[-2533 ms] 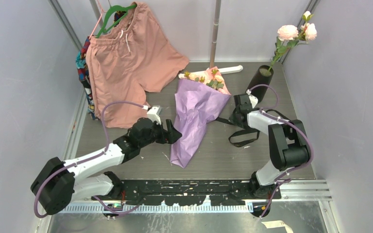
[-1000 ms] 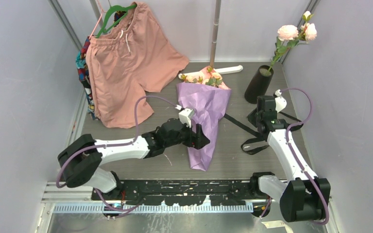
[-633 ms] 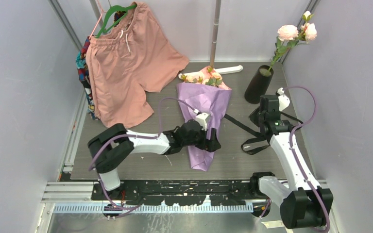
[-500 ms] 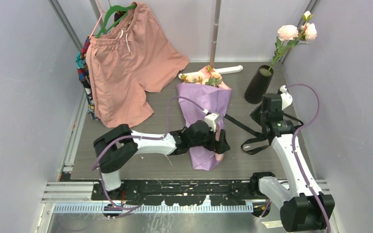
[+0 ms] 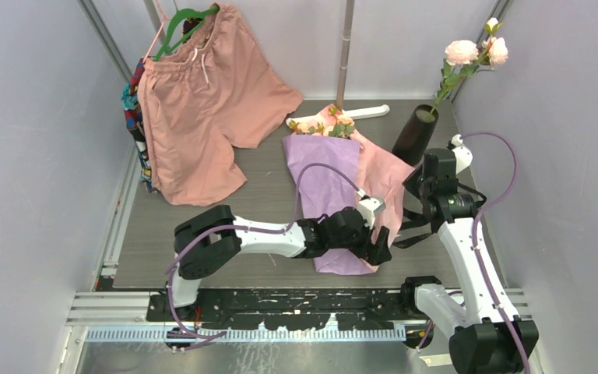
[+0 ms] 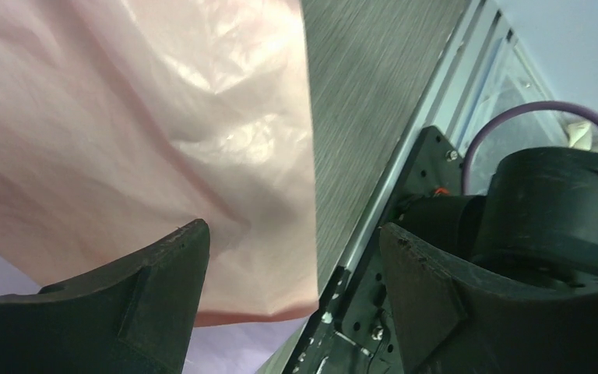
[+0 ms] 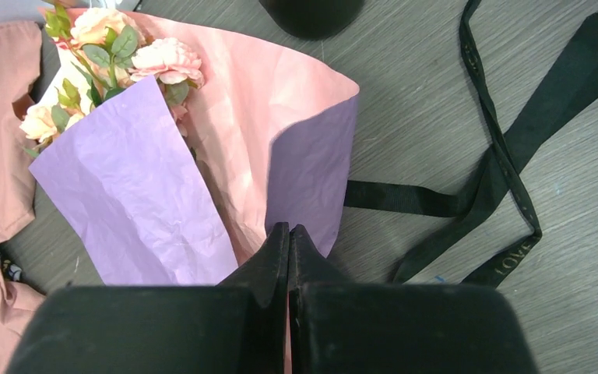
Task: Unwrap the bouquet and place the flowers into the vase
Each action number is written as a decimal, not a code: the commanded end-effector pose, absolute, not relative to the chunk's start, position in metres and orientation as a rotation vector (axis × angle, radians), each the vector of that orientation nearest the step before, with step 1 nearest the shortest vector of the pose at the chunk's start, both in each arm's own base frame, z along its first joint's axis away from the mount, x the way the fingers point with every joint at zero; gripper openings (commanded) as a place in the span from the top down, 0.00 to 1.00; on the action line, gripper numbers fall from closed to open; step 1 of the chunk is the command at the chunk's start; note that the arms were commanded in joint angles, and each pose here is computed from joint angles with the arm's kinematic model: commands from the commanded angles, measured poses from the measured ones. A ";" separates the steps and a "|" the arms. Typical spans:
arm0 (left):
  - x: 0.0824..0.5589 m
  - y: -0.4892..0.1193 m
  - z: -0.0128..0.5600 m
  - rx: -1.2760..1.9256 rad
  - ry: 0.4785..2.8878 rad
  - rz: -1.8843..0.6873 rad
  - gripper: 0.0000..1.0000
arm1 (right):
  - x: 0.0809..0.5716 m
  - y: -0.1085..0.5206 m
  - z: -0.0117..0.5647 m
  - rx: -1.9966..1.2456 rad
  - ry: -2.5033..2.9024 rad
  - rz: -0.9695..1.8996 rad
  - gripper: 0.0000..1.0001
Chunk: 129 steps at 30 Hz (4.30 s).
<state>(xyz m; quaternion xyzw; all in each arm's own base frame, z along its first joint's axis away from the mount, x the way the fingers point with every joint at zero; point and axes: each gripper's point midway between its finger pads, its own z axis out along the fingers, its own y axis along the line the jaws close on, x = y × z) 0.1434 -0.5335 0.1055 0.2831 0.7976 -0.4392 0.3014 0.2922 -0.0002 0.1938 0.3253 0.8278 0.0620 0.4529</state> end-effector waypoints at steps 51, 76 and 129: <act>0.246 -0.461 0.044 0.466 2.265 -1.113 0.21 | 0.323 0.042 0.042 0.800 2.419 0.224 0.76; 0.196 -0.397 0.242 0.551 1.947 -1.065 0.20 | 0.379 0.111 0.096 0.515 2.360 0.387 0.23; 0.162 -0.303 0.303 0.403 1.805 -0.881 0.20 | 0.317 0.385 0.090 -0.092 2.477 1.068 0.38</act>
